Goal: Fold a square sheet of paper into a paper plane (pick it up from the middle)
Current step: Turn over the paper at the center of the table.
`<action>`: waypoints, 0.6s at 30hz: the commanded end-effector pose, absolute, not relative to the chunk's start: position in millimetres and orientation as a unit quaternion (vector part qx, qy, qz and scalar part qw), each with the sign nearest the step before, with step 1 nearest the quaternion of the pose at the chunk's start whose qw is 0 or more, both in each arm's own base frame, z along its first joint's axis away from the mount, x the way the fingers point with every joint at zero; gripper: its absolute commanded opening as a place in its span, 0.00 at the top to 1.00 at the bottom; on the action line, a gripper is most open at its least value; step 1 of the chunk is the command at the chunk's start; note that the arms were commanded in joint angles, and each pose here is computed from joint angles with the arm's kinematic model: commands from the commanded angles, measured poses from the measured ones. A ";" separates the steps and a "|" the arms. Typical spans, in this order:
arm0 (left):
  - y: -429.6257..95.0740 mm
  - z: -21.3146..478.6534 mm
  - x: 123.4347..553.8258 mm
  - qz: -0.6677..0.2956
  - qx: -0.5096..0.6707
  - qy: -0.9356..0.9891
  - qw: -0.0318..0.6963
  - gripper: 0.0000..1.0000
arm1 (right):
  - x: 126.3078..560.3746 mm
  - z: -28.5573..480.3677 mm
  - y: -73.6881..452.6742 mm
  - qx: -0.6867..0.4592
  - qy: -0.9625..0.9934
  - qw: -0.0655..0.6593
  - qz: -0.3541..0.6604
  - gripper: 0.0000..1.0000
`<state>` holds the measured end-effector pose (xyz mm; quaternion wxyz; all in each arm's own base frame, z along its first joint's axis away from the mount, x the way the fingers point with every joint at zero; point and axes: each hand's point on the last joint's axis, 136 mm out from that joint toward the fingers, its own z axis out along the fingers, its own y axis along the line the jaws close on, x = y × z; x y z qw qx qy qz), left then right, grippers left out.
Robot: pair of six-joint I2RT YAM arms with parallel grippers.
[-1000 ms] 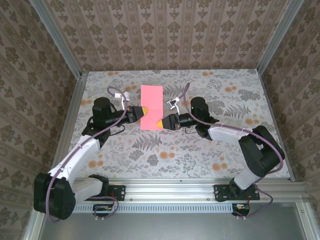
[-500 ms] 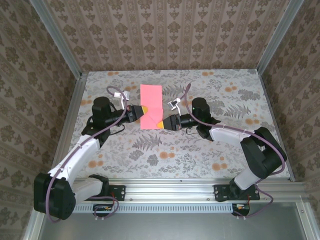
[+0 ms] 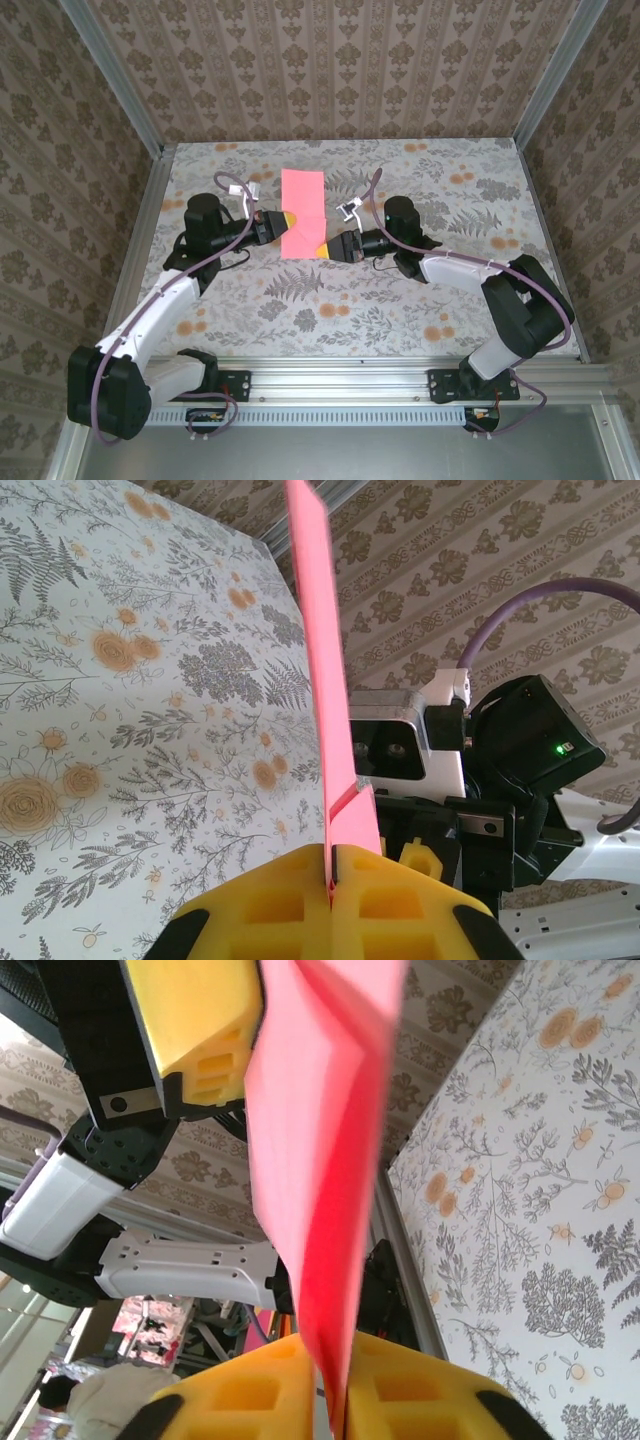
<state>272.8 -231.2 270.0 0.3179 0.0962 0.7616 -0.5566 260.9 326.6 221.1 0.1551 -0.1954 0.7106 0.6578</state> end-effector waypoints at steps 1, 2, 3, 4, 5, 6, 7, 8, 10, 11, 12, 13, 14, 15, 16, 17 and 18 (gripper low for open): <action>-230.2 300.9 271.7 -0.565 0.115 0.738 0.350 1.00 | 262.4 233.5 323.7 -0.199 0.704 0.169 0.660 0.67; -230.3 300.4 271.3 -0.565 0.114 0.739 0.349 1.00 | 265.0 235.6 324.6 -0.198 0.704 0.172 0.660 0.67; -230.1 300.1 270.9 -0.565 0.114 0.739 0.349 1.00 | 267.6 237.9 325.5 -0.197 0.703 0.174 0.661 0.66; -230.0 299.3 270.5 -0.565 0.114 0.739 0.348 1.00 | 270.9 240.0 326.7 -0.196 0.702 0.176 0.661 0.62; -230.2 298.8 269.4 -0.566 0.114 0.739 0.347 1.00 | 274.3 240.6 327.4 -0.193 0.703 0.178 0.661 0.61; -230.2 297.9 269.2 -0.566 0.114 0.740 0.346 1.00 | 277.0 242.3 328.2 -0.192 0.702 0.181 0.661 0.61; -230.0 296.7 268.5 -0.566 0.113 0.740 0.344 1.00 | 280.0 243.5 328.6 -0.190 0.702 0.183 0.661 0.59; -230.2 296.6 267.6 -0.567 0.113 0.740 0.344 1.00 | 283.0 243.6 328.9 -0.187 0.703 0.186 0.661 0.58; -229.6 295.4 267.5 -0.565 0.111 0.741 0.344 1.00 | 286.4 245.8 329.8 -0.187 0.700 0.189 0.663 0.61; -229.2 294.9 267.3 -0.565 0.110 0.742 0.345 1.00 | 288.1 247.5 329.6 -0.187 0.698 0.191 0.664 0.63; -229.0 294.9 267.3 -0.565 0.109 0.742 0.345 1.00 | 288.3 248.6 329.9 -0.188 0.697 0.191 0.665 0.66; -229.2 294.4 267.4 -0.565 0.108 0.742 0.344 1.00 | 288.6 249.6 330.4 -0.188 0.695 0.191 0.667 0.71; -229.2 294.2 267.6 -0.565 0.107 0.742 0.344 1.00 | 288.3 250.3 330.5 -0.189 0.694 0.191 0.668 0.76; -229.2 294.7 267.6 -0.565 0.107 0.742 0.345 1.00 | 288.2 249.5 330.3 -0.188 0.694 0.190 0.668 0.80; -229.2 294.2 268.2 -0.565 0.106 0.743 0.344 1.00 | 288.2 249.2 329.9 -0.188 0.695 0.190 0.668 0.86; -228.9 293.0 268.6 -0.563 0.104 0.744 0.344 1.00 | 287.9 248.4 328.9 -0.186 0.696 0.190 0.667 0.90; -228.7 292.5 268.8 -0.563 0.103 0.745 0.344 1.00 | 288.3 247.4 328.2 -0.183 0.697 0.192 0.666 0.93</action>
